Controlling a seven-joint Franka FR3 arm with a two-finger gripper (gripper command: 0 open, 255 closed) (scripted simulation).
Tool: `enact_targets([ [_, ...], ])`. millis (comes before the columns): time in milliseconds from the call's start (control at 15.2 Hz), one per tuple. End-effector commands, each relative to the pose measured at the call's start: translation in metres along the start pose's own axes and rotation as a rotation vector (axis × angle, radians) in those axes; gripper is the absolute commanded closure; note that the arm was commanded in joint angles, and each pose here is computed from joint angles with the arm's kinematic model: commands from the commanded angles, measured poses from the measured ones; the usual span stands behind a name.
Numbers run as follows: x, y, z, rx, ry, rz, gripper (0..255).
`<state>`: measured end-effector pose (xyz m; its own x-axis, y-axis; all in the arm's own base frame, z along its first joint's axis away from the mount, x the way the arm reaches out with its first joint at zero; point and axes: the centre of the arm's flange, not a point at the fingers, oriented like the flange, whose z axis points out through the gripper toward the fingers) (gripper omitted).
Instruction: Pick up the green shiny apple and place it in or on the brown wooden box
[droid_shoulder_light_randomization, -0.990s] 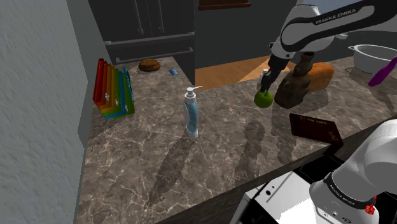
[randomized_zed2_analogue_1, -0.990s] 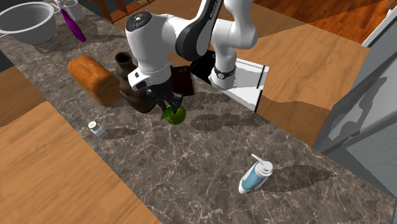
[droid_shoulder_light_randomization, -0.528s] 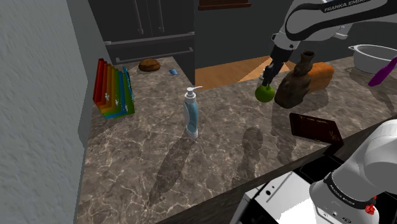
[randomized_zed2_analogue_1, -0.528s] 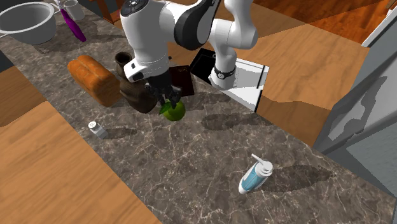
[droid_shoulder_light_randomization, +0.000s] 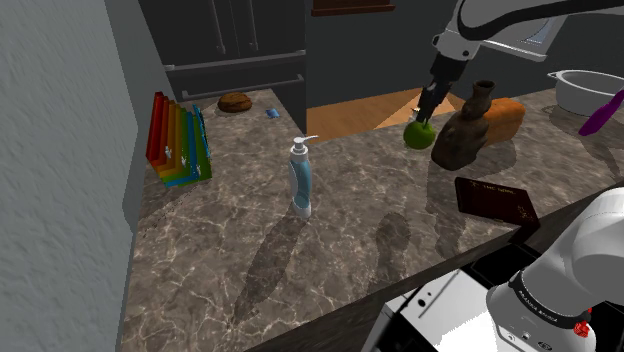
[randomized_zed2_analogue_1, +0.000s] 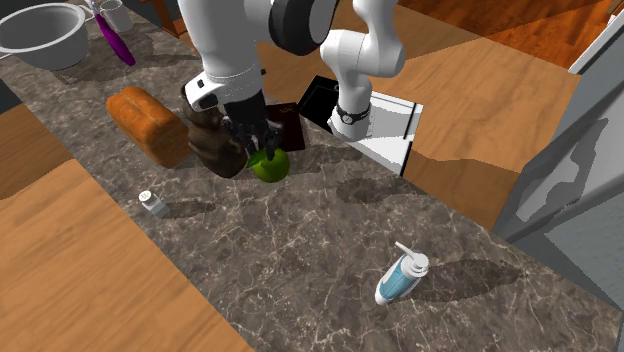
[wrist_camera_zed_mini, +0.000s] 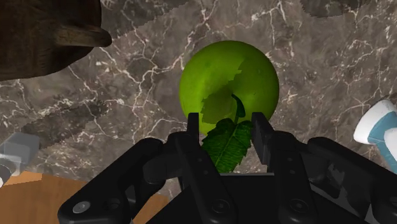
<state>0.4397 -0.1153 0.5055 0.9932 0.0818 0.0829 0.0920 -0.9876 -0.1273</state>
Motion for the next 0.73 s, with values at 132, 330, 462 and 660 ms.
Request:
enact_targets([
  [132,0.002,-0.003,-0.021,0.0,0.0,0.0,255],
  [330,0.003,-0.005,-0.034,0.0,0.0,0.0,255],
  [462,-0.021,0.002,-0.041,0.0,0.0,0.0,255],
  [660,-0.058,0.013,-0.052,0.0,0.0,0.0,255],
])
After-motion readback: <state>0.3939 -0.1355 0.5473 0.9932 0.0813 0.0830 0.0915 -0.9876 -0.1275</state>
